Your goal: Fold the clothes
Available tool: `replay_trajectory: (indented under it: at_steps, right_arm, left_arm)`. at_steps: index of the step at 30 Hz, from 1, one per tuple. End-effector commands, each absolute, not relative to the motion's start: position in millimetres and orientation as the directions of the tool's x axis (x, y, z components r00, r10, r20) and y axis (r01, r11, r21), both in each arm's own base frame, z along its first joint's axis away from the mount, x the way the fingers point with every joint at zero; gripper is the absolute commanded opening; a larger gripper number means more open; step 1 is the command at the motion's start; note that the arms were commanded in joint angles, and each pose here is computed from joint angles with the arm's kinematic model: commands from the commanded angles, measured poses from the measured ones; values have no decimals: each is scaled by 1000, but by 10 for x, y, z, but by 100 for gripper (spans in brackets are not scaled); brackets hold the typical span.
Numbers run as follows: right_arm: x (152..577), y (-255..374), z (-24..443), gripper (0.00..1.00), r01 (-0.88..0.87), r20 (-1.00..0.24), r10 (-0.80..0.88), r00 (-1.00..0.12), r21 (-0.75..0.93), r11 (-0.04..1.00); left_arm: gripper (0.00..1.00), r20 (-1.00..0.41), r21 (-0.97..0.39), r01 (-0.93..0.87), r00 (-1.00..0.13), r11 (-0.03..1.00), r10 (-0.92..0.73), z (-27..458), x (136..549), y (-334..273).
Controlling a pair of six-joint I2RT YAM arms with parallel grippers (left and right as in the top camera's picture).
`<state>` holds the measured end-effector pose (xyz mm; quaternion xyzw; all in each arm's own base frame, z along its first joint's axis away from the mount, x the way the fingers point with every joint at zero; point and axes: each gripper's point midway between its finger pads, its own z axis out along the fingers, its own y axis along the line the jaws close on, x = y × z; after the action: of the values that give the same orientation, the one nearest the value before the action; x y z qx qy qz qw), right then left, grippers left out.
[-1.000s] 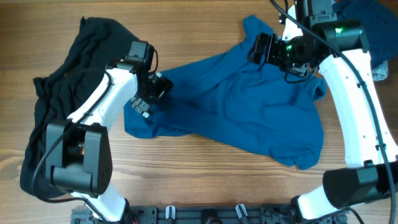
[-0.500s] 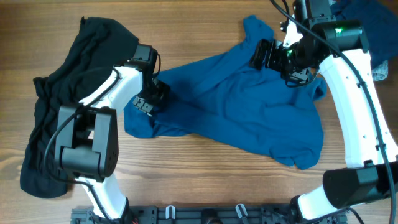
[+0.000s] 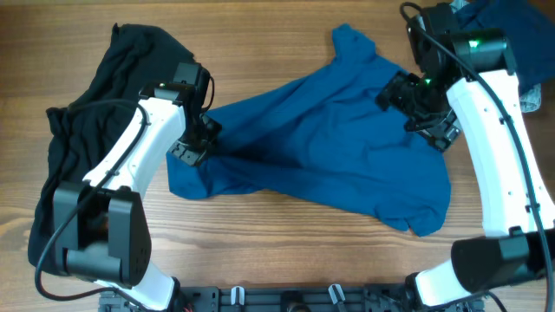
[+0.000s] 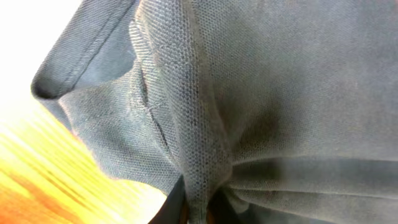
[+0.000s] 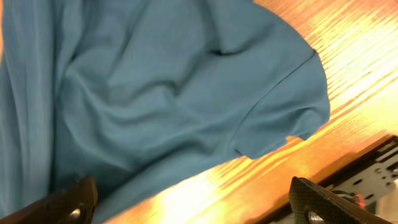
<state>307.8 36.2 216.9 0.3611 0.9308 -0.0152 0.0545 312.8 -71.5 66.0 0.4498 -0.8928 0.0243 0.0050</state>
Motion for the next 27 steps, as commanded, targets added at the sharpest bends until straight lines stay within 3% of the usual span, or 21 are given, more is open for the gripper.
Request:
replay_trajectory:
  at_steps: [1,4,7,11,12,13,20,24,27]
  right_arm:
    - [2813,257,2330,100,771,-166,766,-622,45,636]
    - [2438,301,2161,100,827,-83,827,-557,35,561]
    - [1981,223,1808,100,872,-37,873,-486,-81,482]
    - [1568,241,1427,100,844,67,868,-491,-212,493]
    - [1575,348,1273,100,793,139,810,-570,-168,586]
    - [1557,400,1167,100,777,172,790,-588,-152,611]
    - [1463,657,436,97,799,288,773,-565,-42,600]
    - [1645,675,245,88,813,237,785,-573,40,581]
    - [1741,684,136,89,810,214,784,-582,77,581]
  left_arm:
    - [9,-13,-28,-770,-638,638,-770,711,3141,-619]
    - [9,-18,-30,-769,-638,638,-770,712,3152,-616]
    - [10,-21,-34,-767,-640,641,-768,712,3166,-618]
    - [10,-22,-36,-765,-643,643,-766,712,3170,-619]
    - [11,-23,-37,-765,-643,643,-766,712,3173,-620]
    - [11,-24,-40,-765,-643,643,-766,713,3180,-622]
    - [11,-24,-39,-765,-643,643,-766,713,3179,-621]
    - [11,-22,-37,-765,-643,643,-766,712,3172,-621]
    - [11,-20,-34,-765,-643,643,-766,712,3163,-619]
